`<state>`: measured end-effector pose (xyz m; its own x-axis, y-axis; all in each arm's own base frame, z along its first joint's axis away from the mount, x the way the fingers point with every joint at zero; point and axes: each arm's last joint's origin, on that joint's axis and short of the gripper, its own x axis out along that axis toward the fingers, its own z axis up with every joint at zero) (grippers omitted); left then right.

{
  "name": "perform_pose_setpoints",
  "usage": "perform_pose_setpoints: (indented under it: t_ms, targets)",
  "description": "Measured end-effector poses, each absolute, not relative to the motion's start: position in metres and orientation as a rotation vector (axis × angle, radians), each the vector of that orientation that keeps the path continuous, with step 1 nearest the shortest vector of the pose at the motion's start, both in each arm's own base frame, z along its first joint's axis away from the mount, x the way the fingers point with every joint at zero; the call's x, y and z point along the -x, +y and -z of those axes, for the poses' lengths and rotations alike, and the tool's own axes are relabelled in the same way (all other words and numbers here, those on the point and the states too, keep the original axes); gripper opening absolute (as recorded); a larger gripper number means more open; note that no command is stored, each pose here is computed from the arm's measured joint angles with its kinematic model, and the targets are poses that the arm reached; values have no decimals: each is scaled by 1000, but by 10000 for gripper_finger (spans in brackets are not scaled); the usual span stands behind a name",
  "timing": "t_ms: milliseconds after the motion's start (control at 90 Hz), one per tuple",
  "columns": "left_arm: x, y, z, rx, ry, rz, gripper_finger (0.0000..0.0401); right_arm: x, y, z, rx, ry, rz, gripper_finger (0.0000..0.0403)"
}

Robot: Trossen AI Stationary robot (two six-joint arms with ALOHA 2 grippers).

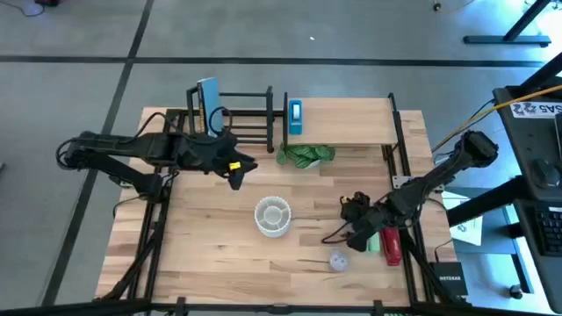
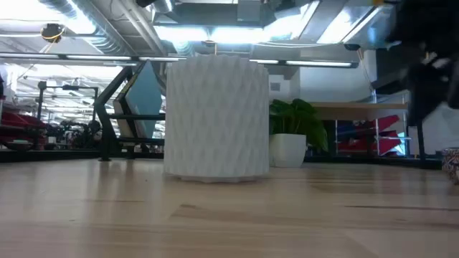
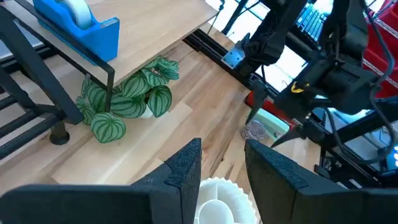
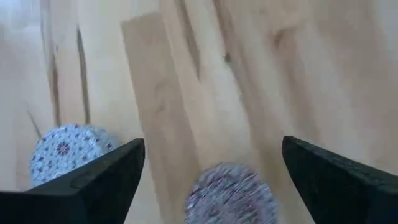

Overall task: Stock shelves
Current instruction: Remove the tape dispenser from the shelf

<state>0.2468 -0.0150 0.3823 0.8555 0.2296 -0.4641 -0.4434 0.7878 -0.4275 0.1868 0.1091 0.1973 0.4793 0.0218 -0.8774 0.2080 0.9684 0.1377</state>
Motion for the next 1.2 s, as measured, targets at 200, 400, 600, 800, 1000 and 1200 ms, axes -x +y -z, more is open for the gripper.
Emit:
perform_pose_setpoints:
  t_ms: [200,400,600,800,1000,1200]
  targets:
    - [-247,-15,-382,562,405,-373,107,-201,93,-224,-78,1068,86,348]
    - [-246,-21,-382,579,410,-350,107,-216,66,-270,90,1047,140,328]
    - [-246,-27,-382,576,415,-330,107,-242,33,-337,222,750,294,310]
    - [-246,-28,-382,569,418,-324,107,-271,1,-368,5,357,560,291]
    - [-245,-32,-382,534,427,-300,107,-302,-35,-346,-110,314,736,308]
    - [-245,-34,-382,507,454,-237,107,-324,-63,-312,-252,358,833,365]
